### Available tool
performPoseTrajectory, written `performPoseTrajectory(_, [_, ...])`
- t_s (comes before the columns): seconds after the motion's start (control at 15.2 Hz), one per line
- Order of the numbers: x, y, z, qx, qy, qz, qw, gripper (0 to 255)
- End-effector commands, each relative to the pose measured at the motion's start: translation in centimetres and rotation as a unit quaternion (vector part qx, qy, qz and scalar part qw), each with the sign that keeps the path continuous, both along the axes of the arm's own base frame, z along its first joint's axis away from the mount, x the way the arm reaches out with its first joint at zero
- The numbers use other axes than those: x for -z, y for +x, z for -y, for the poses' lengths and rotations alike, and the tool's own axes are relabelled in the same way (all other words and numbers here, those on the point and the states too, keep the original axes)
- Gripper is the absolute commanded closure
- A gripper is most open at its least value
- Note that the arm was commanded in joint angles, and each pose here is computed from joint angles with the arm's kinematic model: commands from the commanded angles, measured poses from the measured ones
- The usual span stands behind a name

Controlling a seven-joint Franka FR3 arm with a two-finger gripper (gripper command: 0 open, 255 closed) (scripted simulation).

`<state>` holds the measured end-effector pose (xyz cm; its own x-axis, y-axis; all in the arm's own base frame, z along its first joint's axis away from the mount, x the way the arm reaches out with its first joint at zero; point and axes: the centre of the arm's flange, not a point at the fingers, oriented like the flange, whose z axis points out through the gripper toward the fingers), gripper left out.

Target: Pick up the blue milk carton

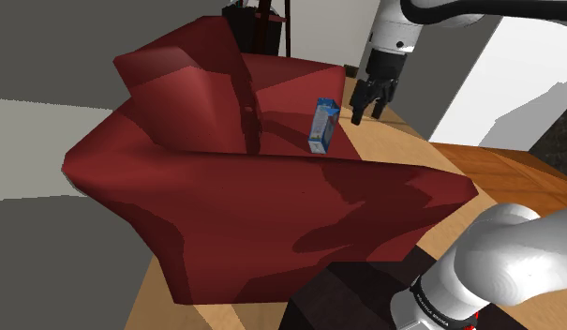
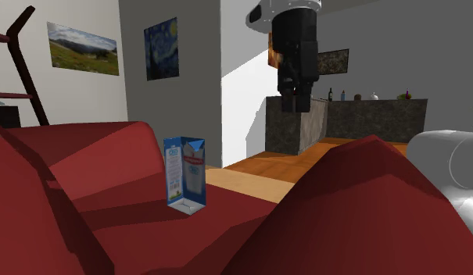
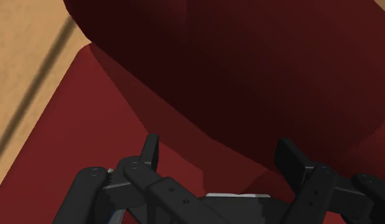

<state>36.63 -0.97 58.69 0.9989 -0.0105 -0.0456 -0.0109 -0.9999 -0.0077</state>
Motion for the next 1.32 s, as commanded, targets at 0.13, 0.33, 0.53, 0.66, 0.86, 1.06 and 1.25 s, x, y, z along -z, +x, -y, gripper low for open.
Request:
performPoseTrajectory(0.13, [1.2, 4.6, 2.2, 0.034, -0.002, 0.002, 0.9994, 0])
performPoseTrajectory(0.33, [2.1, 7.9, 4.1, 0.058, -0.003, 0.004, 0.9983, 0])
performPoseTrajectory(0.53, [3.0, 11.1, 6.2, 0.083, -0.004, 0.005, 0.9965, 0])
performPoseTrajectory(0.66, [3.6, 13.1, 7.7, 0.100, -0.004, 0.006, 0.9950, 0])
performPoseTrajectory(0.86, [4.4, 16.2, 10.0, 0.124, -0.005, 0.007, 0.9922, 0])
performPoseTrajectory(1.06, [5.3, 19.1, 12.5, 0.149, -0.006, 0.009, 0.9888, 0])
performPoseTrajectory(1.25, [6.2, 21.8, 15.1, 0.173, -0.008, 0.010, 0.9848, 0])
